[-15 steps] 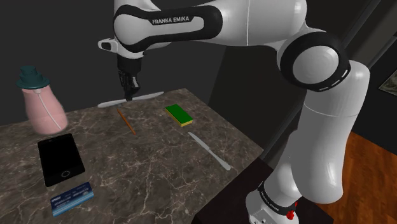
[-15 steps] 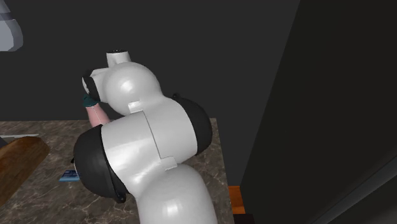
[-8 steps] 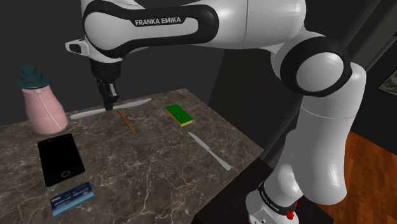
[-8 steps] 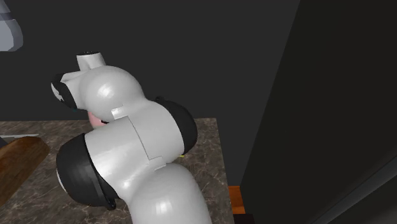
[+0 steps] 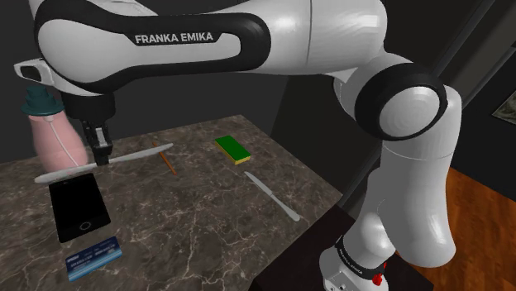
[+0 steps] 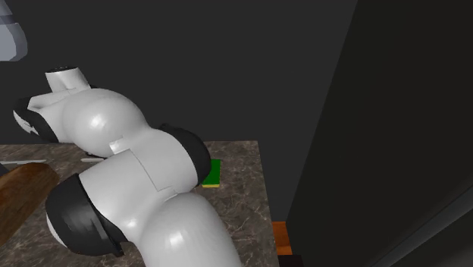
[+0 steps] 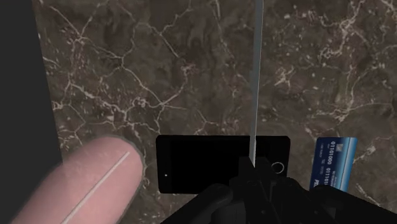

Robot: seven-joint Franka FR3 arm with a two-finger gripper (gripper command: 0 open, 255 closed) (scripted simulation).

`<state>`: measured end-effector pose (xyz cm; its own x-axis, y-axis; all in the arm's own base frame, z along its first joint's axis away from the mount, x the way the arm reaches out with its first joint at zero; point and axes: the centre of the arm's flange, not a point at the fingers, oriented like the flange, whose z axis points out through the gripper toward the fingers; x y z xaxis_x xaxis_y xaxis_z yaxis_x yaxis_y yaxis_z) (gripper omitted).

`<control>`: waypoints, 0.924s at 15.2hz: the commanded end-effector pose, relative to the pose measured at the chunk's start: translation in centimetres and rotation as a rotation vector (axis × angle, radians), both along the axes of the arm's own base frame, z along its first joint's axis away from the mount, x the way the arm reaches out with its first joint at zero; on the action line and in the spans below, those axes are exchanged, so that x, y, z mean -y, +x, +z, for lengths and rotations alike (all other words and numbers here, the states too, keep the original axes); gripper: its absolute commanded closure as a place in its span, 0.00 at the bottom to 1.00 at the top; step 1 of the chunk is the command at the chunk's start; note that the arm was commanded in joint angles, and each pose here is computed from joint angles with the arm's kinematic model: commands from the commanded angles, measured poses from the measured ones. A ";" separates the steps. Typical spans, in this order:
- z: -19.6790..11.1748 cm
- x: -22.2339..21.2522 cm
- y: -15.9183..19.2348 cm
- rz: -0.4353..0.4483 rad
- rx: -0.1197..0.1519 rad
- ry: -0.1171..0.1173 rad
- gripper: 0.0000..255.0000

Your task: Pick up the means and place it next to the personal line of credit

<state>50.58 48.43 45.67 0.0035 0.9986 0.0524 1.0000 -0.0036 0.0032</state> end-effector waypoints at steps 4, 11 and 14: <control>0.2 -5.7 -2.9 -0.001 0.000 0.000 1.00; -3.5 -5.7 -2.9 -0.001 0.000 0.000 1.00; -5.1 -5.7 -2.9 -0.001 0.000 0.000 1.00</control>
<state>47.71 54.23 41.15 0.0047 0.9986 0.0518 1.0000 -0.0049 0.0028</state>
